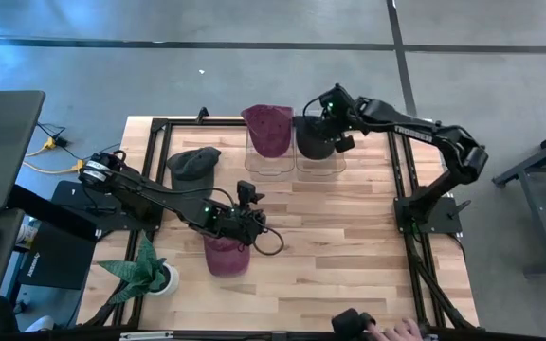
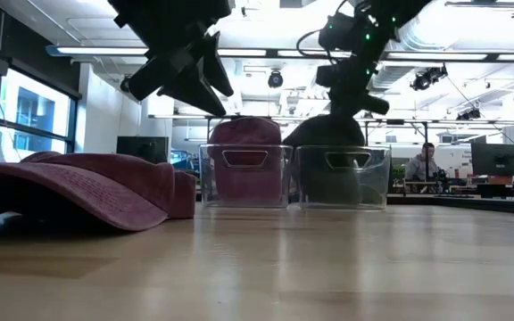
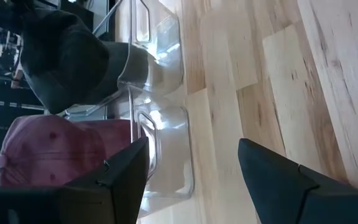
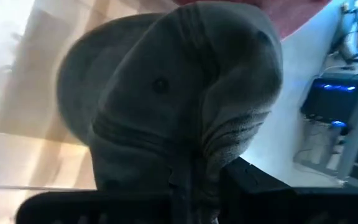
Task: Pick & Place hat
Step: Put the right black cap into the right transparent bin, then put the red cap into the left transparent bin
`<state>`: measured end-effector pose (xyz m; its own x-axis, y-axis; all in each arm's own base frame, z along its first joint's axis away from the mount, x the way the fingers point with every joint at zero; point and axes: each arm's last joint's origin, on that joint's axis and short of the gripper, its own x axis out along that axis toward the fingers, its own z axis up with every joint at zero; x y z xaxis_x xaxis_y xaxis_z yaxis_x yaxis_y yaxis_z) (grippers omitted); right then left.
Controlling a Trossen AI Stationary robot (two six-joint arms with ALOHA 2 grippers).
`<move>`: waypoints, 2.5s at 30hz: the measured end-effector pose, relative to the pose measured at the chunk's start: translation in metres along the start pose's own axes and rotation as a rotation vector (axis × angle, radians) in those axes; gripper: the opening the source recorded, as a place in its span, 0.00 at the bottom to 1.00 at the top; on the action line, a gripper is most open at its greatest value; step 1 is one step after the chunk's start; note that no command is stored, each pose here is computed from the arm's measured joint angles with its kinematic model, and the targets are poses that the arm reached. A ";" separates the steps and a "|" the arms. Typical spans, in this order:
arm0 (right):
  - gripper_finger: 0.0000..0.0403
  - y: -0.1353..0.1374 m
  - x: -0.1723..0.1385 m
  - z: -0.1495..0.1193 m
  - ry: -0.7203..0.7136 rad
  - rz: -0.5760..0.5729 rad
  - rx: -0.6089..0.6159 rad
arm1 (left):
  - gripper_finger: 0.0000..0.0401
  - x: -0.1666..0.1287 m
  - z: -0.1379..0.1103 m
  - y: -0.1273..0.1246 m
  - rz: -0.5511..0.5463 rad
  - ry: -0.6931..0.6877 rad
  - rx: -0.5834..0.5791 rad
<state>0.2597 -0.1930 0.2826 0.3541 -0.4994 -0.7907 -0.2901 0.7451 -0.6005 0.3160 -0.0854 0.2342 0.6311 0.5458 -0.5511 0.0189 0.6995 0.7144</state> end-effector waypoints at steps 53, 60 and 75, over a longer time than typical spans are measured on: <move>0.44 0.095 -0.100 0.082 -0.616 0.242 0.681 | 0.59 -0.040 -0.035 -0.020 0.131 0.200 -0.238; 0.40 0.190 -0.096 0.111 -0.897 0.344 0.684 | 0.59 -0.076 -0.050 -0.031 0.007 0.273 -0.377; 0.40 0.284 -0.087 0.071 -1.299 0.298 0.846 | 0.59 -0.087 -0.095 -0.039 -0.326 0.247 -0.823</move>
<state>0.2094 0.0933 0.1895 0.9962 0.0777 0.0404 -0.0827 0.9866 0.1409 0.1867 -0.1166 0.2138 0.5059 0.2809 -0.8156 -0.4511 0.8921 0.0274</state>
